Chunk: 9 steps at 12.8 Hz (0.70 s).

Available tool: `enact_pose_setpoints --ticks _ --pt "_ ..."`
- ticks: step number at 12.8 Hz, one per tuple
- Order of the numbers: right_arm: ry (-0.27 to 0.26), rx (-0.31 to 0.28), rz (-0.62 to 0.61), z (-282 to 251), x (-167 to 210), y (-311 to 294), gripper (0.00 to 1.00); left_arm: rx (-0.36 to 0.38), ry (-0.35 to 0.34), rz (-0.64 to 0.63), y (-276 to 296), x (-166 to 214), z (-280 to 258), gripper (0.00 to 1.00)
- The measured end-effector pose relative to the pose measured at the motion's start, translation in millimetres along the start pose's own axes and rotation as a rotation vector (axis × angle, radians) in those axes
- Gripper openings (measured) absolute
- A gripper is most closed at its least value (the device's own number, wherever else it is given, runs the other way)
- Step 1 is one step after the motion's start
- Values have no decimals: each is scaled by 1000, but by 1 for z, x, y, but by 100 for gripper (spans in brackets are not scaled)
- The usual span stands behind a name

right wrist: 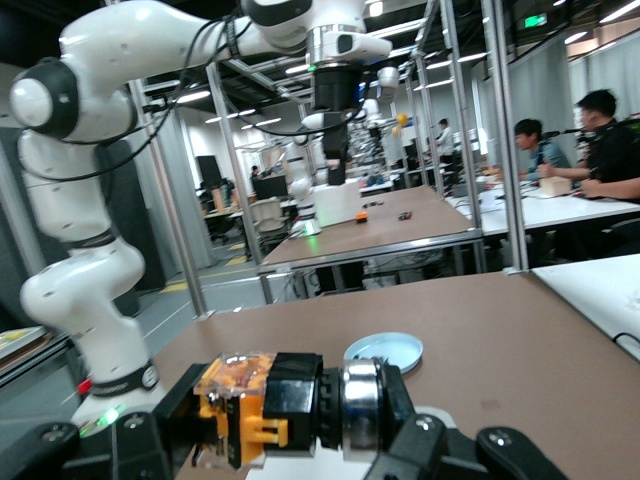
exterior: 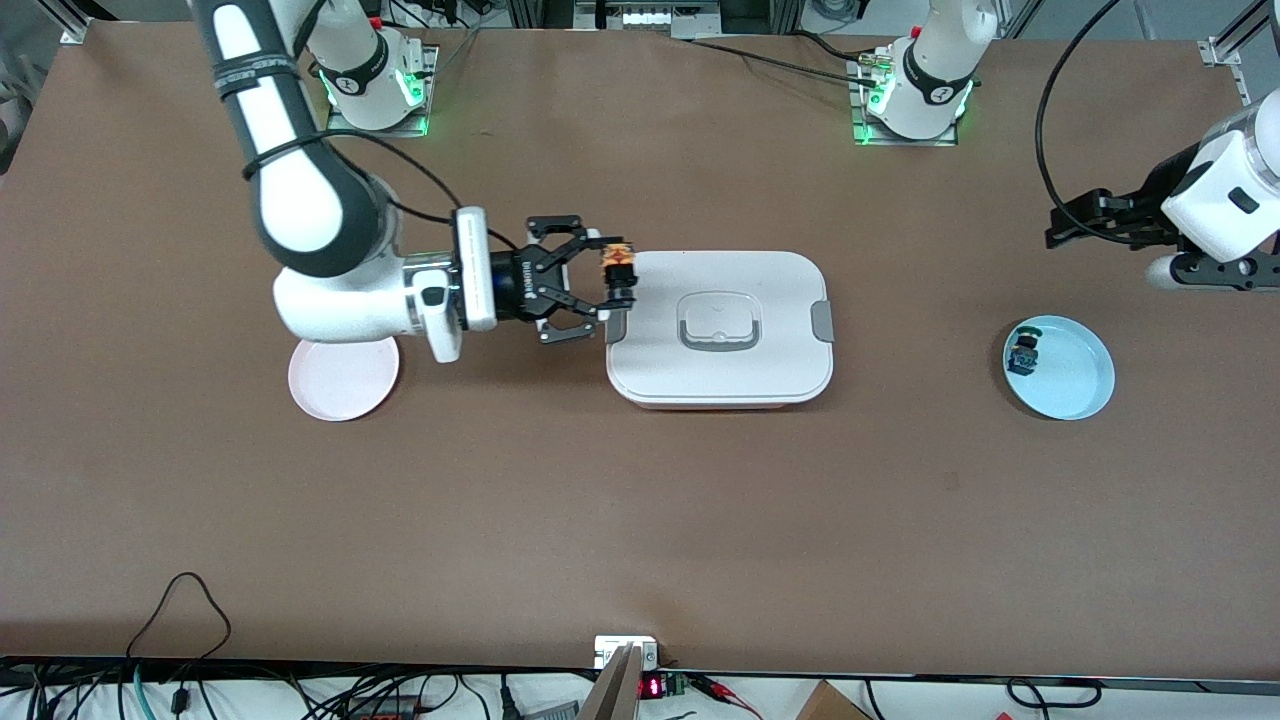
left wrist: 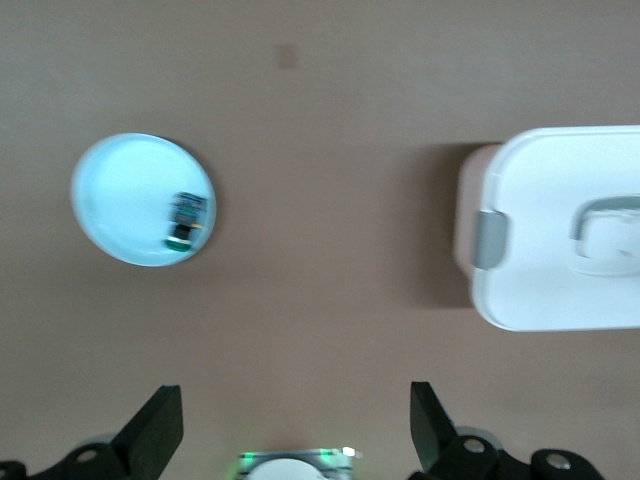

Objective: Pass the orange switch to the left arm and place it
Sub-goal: 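Carry the orange switch above the white box with the right gripper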

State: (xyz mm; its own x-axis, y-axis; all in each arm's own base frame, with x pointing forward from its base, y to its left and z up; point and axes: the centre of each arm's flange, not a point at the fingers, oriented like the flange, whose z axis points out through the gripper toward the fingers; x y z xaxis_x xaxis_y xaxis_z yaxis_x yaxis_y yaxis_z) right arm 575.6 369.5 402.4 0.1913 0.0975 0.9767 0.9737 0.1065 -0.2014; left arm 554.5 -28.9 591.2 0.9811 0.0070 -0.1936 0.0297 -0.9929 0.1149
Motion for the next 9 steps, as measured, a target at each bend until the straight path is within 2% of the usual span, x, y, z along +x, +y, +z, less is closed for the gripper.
enact_pose_setpoints --ticks 2,6,9 --pt "23 -45 14 37 2 -12 72 -83 -39 -4 0 -3 3 100" --pt "14 -117 3 83 11 -31 72 -249 -125 29 18 -10 7 100" --pt "18 -131 9 91 11 -35 72 -458 -217 103 50 -23 4 100"
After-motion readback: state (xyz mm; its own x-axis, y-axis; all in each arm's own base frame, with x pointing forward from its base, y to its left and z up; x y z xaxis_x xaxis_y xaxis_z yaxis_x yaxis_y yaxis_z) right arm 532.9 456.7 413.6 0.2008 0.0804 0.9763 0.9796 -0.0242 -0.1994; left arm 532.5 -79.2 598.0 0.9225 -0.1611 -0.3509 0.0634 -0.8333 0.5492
